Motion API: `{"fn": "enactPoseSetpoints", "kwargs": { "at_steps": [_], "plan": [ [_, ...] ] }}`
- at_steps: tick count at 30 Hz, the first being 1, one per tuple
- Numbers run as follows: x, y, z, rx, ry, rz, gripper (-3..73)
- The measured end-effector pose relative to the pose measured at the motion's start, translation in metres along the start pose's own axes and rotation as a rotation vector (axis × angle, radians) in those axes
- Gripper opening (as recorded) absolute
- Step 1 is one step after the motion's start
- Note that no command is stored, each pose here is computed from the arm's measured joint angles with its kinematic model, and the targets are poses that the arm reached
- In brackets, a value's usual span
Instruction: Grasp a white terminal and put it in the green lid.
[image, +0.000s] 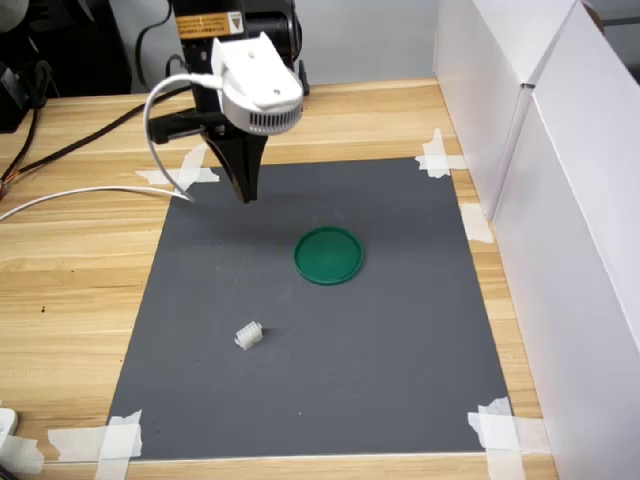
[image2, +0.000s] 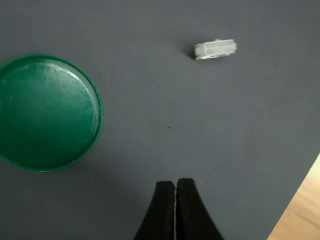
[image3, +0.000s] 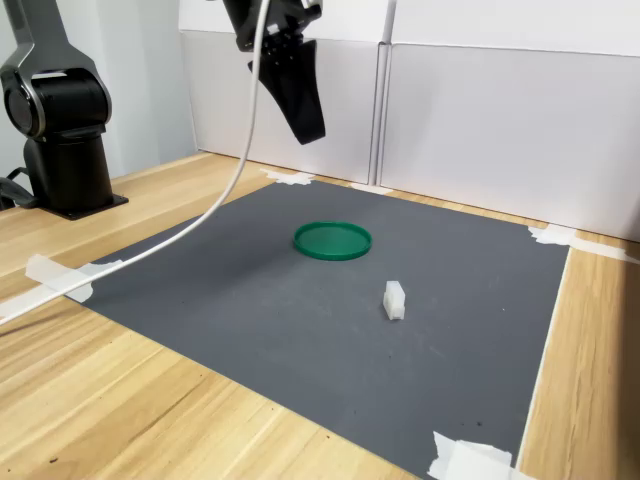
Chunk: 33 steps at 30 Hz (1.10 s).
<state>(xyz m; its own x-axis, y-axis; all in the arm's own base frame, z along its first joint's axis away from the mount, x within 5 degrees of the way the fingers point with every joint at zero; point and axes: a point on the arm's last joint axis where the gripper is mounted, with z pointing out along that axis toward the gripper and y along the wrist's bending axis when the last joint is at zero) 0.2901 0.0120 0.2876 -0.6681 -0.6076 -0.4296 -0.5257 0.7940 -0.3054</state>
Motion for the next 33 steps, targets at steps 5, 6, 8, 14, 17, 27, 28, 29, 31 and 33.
{"fn": "enactPoseSetpoints", "kwargs": {
  "at_steps": [5,6,8,14,17,27,28,29,31,33],
  "plan": [
    [0.0,-0.011,0.016,-0.024,0.026,0.01,-0.9],
    [0.001,-0.015,0.018,-0.027,0.035,0.01,0.0],
    [0.003,-0.021,0.024,-0.029,0.052,0.007,2.2],
    [-0.001,-0.033,0.038,-0.047,0.086,0.005,15.3],
    [-0.006,-0.037,0.041,-0.051,0.08,0.023,25.0],
    [-0.024,-0.053,0.04,-0.02,0.05,0.106,55.4],
    [-0.025,-0.053,0.04,-0.026,0.053,0.109,56.0],
    [-0.027,-0.054,0.04,-0.035,0.058,0.112,56.4],
    [-0.03,-0.055,0.039,-0.054,0.067,0.119,56.8],
    [-0.034,-0.058,0.037,-0.066,0.071,0.113,57.0]
  ]
}}
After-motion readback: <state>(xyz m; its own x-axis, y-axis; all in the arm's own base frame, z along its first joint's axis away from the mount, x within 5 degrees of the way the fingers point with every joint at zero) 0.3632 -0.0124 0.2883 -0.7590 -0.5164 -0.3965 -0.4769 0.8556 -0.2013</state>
